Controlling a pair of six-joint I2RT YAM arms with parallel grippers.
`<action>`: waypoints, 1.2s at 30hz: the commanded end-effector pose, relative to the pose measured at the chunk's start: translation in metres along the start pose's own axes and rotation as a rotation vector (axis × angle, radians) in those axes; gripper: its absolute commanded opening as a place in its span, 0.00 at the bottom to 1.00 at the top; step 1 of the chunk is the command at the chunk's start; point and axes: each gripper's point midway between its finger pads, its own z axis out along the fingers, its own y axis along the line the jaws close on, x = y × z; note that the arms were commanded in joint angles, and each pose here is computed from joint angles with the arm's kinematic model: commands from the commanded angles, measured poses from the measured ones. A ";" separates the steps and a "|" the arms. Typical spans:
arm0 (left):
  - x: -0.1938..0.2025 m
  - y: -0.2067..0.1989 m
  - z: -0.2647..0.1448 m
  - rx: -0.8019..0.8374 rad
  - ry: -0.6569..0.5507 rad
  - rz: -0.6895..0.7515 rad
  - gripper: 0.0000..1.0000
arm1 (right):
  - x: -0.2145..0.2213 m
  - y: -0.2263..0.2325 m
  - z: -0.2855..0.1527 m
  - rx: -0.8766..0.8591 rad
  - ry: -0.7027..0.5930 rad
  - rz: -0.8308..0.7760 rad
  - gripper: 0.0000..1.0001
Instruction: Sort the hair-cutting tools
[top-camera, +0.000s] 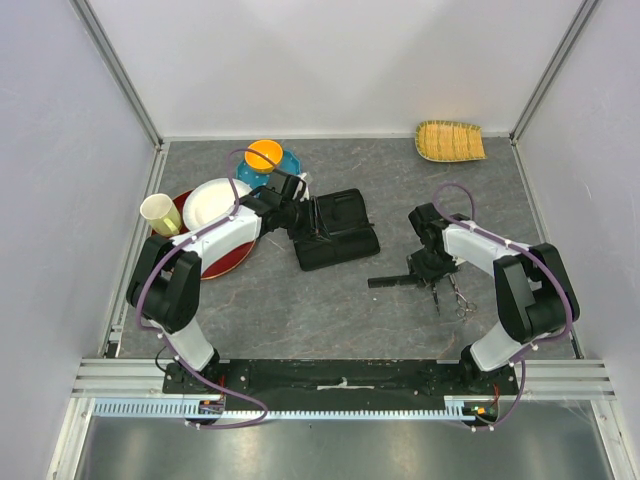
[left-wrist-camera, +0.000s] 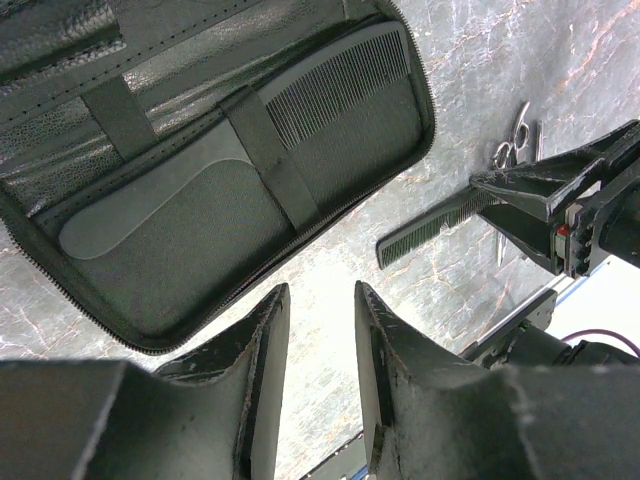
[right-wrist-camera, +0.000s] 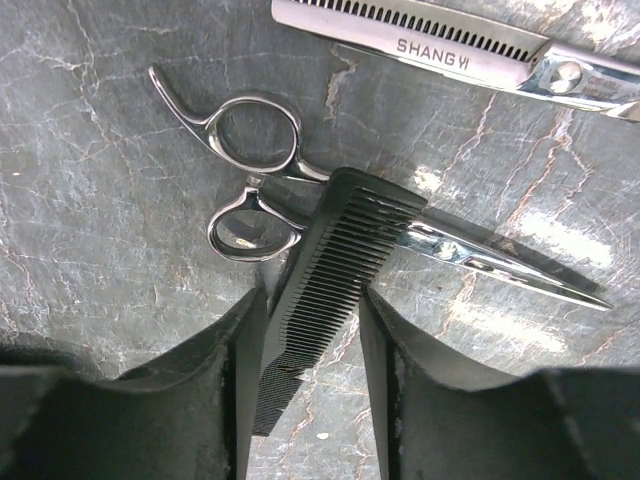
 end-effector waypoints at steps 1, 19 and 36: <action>-0.001 -0.010 -0.010 0.047 0.001 0.046 0.39 | -0.001 0.003 0.008 -0.022 -0.019 0.045 0.45; 0.028 -0.069 -0.018 0.435 0.024 0.186 0.62 | -0.009 0.046 -0.051 -0.276 -0.012 -0.013 0.35; 0.007 -0.114 -0.025 0.540 -0.169 0.138 0.77 | -0.020 0.132 -0.151 -0.615 -0.010 -0.076 0.29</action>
